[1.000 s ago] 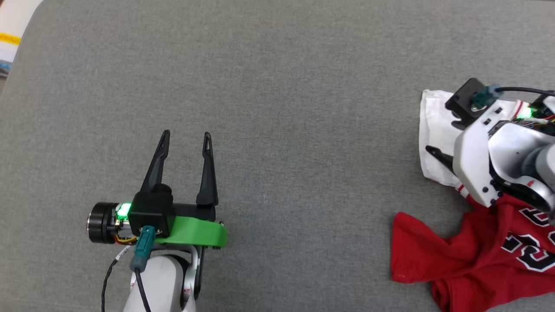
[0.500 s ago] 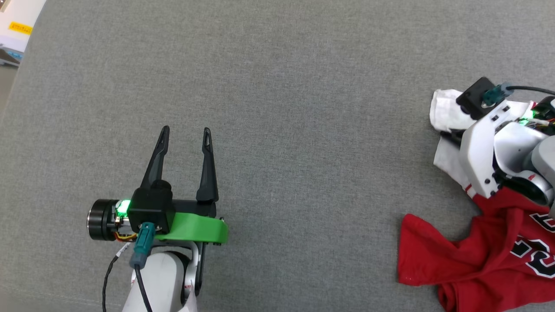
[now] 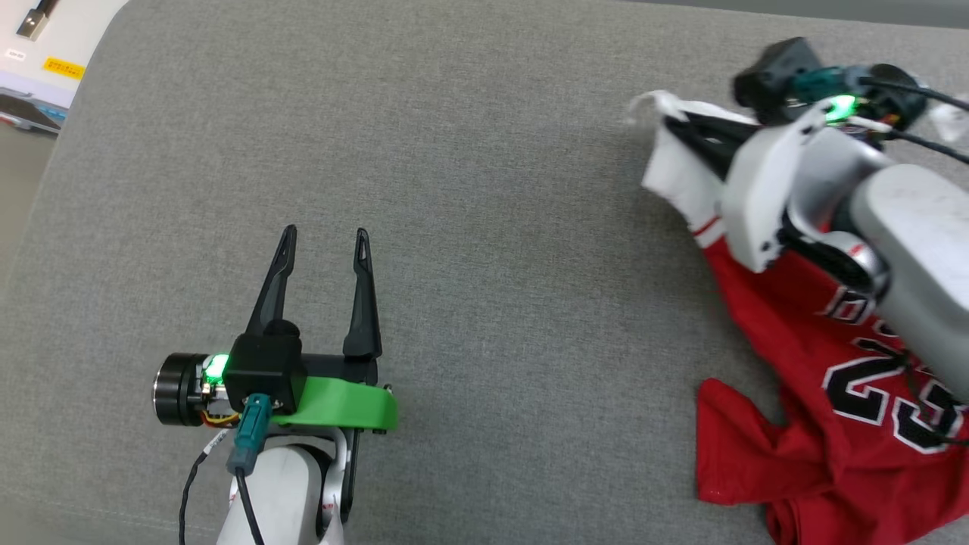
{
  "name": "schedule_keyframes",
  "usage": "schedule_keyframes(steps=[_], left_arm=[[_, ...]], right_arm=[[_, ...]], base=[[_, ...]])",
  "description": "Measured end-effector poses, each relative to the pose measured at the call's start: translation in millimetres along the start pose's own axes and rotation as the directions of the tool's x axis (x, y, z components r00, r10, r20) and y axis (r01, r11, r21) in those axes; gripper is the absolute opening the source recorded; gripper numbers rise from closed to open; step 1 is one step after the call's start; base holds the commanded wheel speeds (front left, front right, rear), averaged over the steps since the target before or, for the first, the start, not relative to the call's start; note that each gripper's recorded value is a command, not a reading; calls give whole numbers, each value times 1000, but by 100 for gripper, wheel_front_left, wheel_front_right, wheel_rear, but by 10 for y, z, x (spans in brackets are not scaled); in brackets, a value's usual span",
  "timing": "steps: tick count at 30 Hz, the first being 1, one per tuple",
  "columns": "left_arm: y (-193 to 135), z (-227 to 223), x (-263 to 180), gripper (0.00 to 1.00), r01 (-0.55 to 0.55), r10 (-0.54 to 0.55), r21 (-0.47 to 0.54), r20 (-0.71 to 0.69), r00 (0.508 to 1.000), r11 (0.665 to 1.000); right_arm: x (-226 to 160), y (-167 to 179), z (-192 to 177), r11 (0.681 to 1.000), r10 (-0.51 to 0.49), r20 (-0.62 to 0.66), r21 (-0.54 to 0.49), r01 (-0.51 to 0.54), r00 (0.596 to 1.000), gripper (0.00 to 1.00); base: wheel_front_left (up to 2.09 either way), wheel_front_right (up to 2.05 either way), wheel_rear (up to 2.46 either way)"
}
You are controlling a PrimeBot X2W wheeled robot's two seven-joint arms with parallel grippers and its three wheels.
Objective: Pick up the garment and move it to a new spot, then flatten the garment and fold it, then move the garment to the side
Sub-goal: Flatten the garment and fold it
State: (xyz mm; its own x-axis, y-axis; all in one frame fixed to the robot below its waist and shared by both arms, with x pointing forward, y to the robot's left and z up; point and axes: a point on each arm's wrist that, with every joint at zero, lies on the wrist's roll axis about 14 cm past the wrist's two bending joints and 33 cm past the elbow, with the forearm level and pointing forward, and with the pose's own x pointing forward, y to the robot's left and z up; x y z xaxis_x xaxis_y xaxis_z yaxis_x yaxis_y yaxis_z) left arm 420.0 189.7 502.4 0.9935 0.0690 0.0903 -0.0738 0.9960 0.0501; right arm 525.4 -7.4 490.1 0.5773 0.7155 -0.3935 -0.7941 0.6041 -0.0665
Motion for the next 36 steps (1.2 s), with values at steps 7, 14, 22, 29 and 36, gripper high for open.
schedule_keyframes(steps=[7,14,22,29,36], left_arm=[[65,-16,-37,100,-18,18,8,-9,1000,1000],[123,-41,-59,100,-37,38,15,-18,999,999],[121,-77,-57,100,-38,39,16,-28,999,999],[119,-21,-41,100,-37,37,10,-11,999,999],[94,173,-3,100,7,-8,5,47,999,1000]], right_arm=[[361,730,134,984,171,40,-50,-169,984,0],[487,1407,-331,944,319,-82,-58,-324,944,0],[328,1703,-957,931,358,-259,25,-364,897,0],[289,1602,-550,946,324,-29,-23,-325,946,100],[45,1021,82,991,133,282,-38,-127,950,100]], base=[[0,0,0],[0,0,0],[0,0,0],[0,0,0],[0,0,0]])
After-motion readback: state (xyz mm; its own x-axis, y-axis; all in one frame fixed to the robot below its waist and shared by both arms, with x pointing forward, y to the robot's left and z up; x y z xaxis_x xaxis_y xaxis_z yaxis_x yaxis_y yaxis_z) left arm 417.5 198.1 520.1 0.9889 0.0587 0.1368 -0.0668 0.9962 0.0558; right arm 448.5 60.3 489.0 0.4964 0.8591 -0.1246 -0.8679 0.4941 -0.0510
